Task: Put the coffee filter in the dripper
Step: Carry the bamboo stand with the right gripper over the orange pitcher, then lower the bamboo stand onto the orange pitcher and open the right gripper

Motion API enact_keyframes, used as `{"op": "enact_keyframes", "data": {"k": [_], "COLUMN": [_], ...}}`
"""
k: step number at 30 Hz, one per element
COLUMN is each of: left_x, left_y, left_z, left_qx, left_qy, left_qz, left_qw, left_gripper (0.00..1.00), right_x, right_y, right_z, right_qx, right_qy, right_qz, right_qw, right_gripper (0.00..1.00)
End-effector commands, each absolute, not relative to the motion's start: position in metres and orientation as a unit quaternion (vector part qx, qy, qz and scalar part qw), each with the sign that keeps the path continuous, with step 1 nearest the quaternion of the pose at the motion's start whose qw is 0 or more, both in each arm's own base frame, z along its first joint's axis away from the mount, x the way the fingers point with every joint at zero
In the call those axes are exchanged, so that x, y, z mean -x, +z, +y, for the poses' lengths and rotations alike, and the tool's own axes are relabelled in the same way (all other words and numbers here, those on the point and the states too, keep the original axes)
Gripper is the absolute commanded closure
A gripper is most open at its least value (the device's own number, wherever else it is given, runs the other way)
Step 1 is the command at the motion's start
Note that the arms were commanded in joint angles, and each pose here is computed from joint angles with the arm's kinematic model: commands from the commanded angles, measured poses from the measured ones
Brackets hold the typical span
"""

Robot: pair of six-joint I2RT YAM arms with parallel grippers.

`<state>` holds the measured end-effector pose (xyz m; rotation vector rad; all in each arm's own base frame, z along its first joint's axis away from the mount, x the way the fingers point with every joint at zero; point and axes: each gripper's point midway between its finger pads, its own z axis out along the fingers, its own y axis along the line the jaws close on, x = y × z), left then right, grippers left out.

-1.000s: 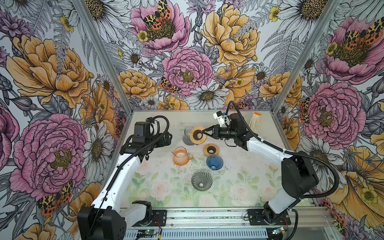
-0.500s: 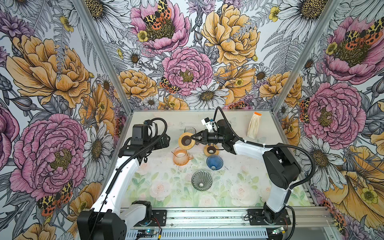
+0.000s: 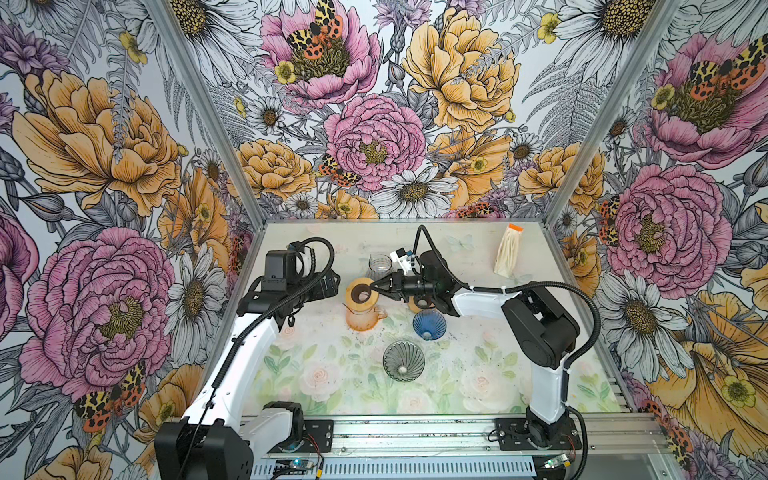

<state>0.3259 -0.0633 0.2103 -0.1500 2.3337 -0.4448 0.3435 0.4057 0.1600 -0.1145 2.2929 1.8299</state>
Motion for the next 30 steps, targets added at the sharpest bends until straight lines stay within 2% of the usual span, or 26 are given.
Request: {"op": "enact_keyframes", "data": {"k": [1,14,19,30], "left_x": [-0.323,-0.321,-0.321,-0.322], "left_y": [0.21,0.204,0.204,0.206], "left_z": [-0.057,-0.057,-0.057,-0.058], "left_qx": [0.059,0.054,0.053,0.053], "left_qy": [-0.162,-0.162,-0.163,-0.165], "left_qz": [0.91,0.913,0.913,0.912], "left_qw": [0.377,0.371,0.37,0.371], "left_gripper": [0.01,0.01,0.01,0.01], "right_x": [-0.345,-0.346,-0.347,-0.348], "right_y": [0.161,0.135,0.131,0.132], "right_z": [0.41,0.413,0.413,0.409], "right_qx": [0.042,0.02,0.016,0.013], "right_qy": [0.629,0.618,0.616,0.614], "right_qz": [0.768,0.78,0.782,0.783], "right_qw": [0.111,0.095,0.093,0.099], "right_gripper": [1.0,0.95,0.84,0.71]}}
